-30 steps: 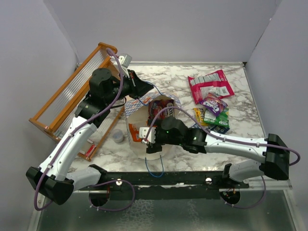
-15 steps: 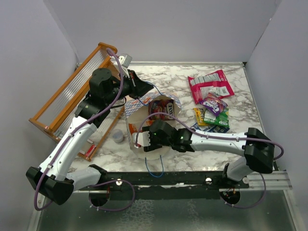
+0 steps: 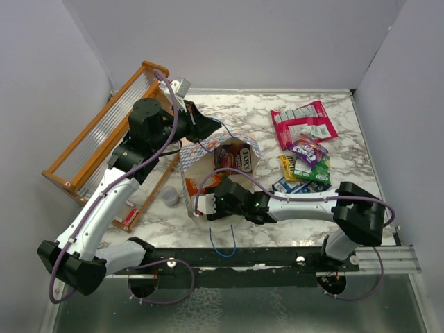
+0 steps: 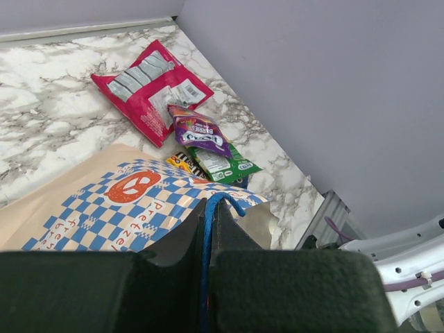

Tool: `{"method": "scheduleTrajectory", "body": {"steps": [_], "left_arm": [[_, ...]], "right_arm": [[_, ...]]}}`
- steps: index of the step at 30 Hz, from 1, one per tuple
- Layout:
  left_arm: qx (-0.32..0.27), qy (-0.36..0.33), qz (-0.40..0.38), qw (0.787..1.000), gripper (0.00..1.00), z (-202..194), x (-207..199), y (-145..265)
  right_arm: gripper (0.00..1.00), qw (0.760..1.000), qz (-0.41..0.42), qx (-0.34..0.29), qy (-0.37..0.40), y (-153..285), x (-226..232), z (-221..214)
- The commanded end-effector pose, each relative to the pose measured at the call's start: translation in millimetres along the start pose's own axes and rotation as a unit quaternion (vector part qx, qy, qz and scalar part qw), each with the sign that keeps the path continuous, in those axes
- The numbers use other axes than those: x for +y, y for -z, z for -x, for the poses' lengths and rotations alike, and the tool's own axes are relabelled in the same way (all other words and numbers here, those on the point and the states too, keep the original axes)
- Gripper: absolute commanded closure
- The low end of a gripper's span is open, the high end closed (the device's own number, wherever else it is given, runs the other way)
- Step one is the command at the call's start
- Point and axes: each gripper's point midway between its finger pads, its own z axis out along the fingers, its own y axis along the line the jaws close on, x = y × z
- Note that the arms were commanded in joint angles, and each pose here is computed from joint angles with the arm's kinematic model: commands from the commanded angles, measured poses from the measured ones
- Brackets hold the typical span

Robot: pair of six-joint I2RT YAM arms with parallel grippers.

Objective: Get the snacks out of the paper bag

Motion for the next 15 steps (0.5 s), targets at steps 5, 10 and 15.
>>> {"method": "scheduleTrajectory", "body": {"steps": [5, 10, 15], "left_arm": [[-0.015, -0.014, -0.013, 1.000, 1.00, 11.5, -9.4, 3.9], [-0.016, -0.014, -0.015, 1.000, 1.00, 13.0, -12.0, 5.9], [-0.017, -0.016, -0.012, 1.000, 1.00, 13.7, -12.3, 8.2]], "right_arm": [[0.45, 0.996, -0.077, -0.039, 0.000, -17.8, -15.7, 7.7], [0.50, 0.995, -0.097, -0.031, 0.012, -27.7, -22.1, 6.5], [0.65, 0.992, -0.122, -0.020, 0.021, -32.6, -33.5, 0.7]]}}
